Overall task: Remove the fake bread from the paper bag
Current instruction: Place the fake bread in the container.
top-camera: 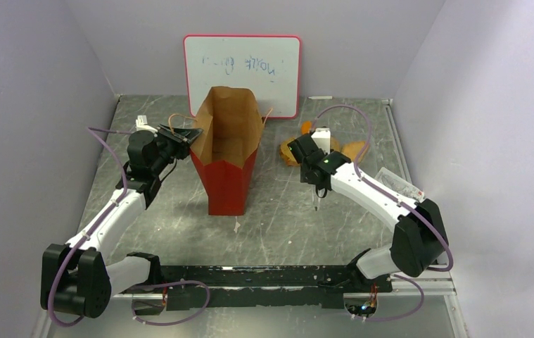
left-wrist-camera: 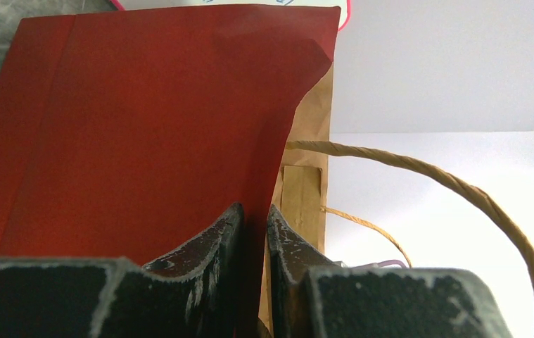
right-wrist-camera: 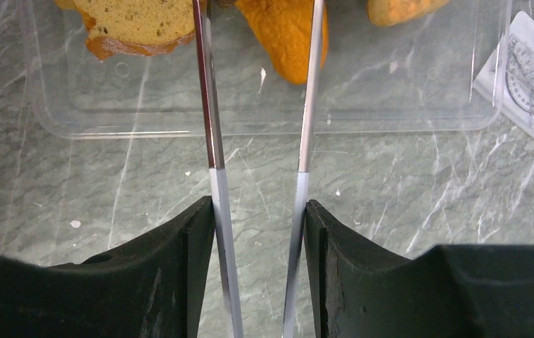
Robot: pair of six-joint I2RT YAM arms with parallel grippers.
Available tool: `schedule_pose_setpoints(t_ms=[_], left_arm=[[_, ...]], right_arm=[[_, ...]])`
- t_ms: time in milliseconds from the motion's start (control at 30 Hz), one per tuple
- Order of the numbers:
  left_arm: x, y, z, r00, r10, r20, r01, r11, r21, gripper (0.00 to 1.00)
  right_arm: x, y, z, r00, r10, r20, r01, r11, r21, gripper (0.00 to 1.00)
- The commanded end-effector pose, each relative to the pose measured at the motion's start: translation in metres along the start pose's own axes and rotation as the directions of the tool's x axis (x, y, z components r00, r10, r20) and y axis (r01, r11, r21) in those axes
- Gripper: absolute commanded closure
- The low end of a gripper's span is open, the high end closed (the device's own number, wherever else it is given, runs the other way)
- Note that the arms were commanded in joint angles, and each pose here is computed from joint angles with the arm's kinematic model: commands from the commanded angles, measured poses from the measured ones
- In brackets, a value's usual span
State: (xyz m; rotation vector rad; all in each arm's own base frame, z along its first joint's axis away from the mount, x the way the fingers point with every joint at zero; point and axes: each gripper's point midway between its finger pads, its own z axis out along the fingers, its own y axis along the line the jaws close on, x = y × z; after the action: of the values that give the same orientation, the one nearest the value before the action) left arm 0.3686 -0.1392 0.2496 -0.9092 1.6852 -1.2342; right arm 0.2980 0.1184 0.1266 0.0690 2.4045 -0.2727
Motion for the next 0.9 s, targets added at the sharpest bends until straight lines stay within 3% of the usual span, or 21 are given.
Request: schedule_pose_setpoints(t_ms=[0,867], left_arm=[[-0.001,-0.007,0.001,1.0,0.018,-0.007,-0.018,0.999,0.034,0.87],[-0.002,-0.002,0.005,1.0,0.026,-0.007,-0.026,0.999,0.024,0.87]], right_arm=[[-0.009,-0.001,0.002,0.998,0.053,0.035,-0.053,0.999,-0.006,0.52],[-0.045,-0.015,-0.017,0.979,0.142,0.145,-0.143,0.99,-0.005,0.52]])
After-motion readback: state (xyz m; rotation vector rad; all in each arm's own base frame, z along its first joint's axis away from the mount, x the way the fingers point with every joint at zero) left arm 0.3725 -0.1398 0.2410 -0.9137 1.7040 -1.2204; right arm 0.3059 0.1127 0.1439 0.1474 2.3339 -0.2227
